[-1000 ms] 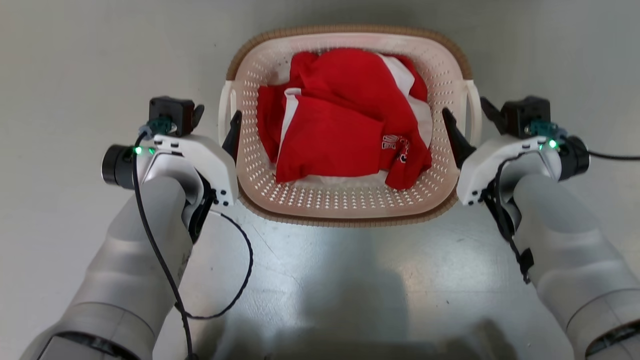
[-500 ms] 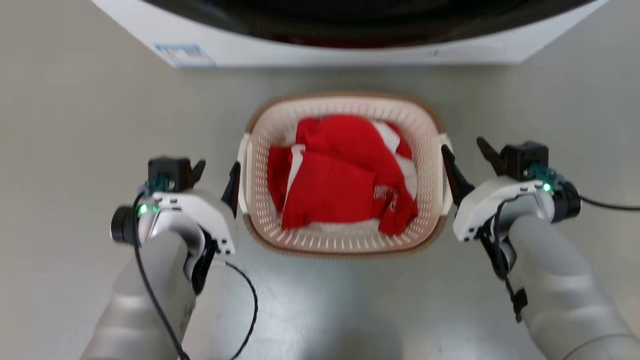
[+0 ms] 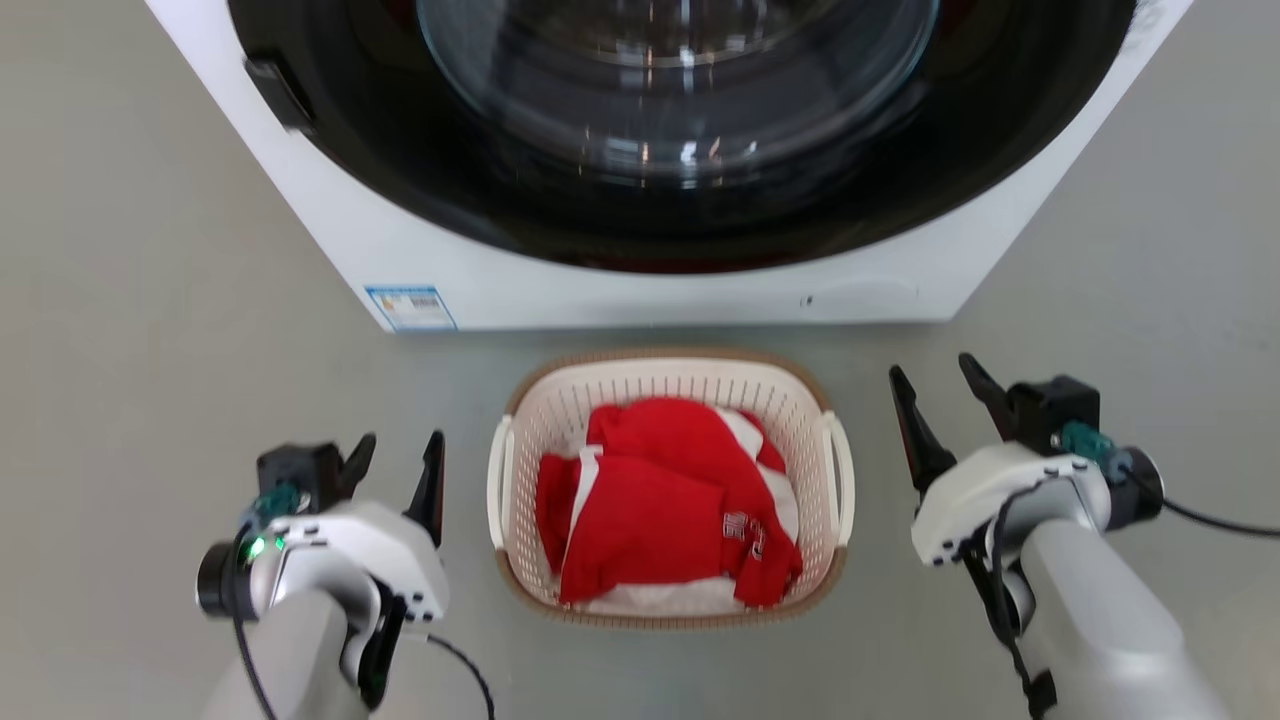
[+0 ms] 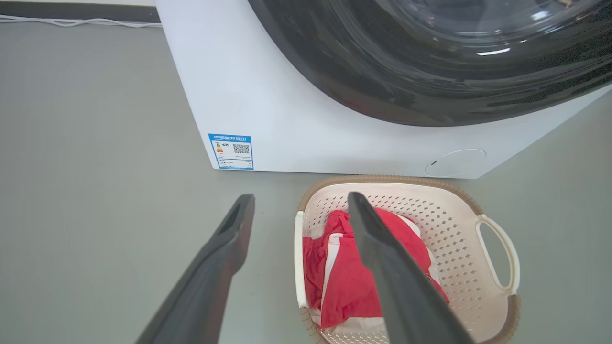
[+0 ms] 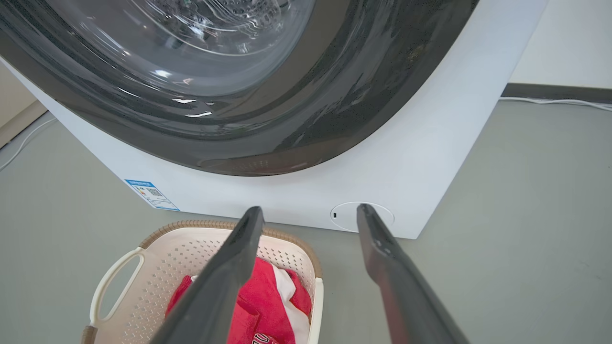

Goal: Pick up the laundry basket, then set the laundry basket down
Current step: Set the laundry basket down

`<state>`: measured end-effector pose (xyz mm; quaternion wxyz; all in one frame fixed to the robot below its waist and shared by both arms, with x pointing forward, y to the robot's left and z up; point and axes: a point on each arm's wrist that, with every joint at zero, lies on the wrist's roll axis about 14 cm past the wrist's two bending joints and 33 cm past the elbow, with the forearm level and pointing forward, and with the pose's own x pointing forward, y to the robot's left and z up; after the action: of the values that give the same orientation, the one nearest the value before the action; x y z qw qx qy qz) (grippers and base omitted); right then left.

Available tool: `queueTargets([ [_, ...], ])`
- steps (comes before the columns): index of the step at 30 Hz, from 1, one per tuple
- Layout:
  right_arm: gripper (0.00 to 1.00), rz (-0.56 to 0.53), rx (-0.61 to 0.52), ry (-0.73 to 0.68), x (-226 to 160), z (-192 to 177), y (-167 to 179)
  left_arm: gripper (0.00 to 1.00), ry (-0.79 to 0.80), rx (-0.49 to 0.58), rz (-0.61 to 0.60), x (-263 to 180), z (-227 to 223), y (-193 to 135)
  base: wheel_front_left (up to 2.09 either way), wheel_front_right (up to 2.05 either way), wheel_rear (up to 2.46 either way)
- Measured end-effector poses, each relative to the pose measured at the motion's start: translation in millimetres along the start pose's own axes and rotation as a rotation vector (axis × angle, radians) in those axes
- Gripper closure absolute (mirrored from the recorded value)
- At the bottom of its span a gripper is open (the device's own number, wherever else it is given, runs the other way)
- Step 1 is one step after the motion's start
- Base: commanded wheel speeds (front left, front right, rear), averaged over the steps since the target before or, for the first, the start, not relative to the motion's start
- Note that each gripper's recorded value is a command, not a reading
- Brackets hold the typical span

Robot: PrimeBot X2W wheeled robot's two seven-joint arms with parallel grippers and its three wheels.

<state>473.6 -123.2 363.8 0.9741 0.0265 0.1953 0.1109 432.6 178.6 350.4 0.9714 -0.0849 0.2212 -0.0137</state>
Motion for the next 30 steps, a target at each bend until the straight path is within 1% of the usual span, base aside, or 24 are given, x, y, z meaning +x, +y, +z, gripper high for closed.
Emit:
queueTargets([
  [10, 0.0, 0.0, -0.062, -0.121, -42.7, 30.5, 3.1, 0.0, -0.119, -0.037, 0.046, -49.2, 18.3, 14.4, 0.0, 0.0, 0.0],
  [16, 0.0, -0.014, -0.069, -0.198, -67.8, 46.1, 3.1, 0.0, -0.199, -0.072, 0.077, -76.6, 29.0, 22.8, 0.0, 0.0, 0.0],
  [18, 0.0, -0.018, -0.074, -0.225, -76.1, 51.3, 2.9, 0.0, -0.216, -0.06, 0.079, -85.0, 30.2, 22.9, 0.0, 0.0, 0.0],
  [25, 0.0, -0.031, -0.082, -0.258, -104.5, 48.8, 3.5, 0.0, -0.277, -0.053, 0.106, -112.8, 35.7, 33.0, 0.0, 0.0, 0.0],
  [27, 0.0, -0.035, -0.082, -0.27, -111.6, 49.7, 3.7, 0.0, -0.282, -0.035, 0.112, -120.5, 33.6, 35.1, 0.0, 0.0, 0.0],
  [30, 0.0, -0.038, -0.082, -0.281, -120.2, 49.0, 3.9, 0.0, -0.287, -0.036, 0.121, -129.7, 29.8, 38.3, 0.0, 0.0, 0.0],
])
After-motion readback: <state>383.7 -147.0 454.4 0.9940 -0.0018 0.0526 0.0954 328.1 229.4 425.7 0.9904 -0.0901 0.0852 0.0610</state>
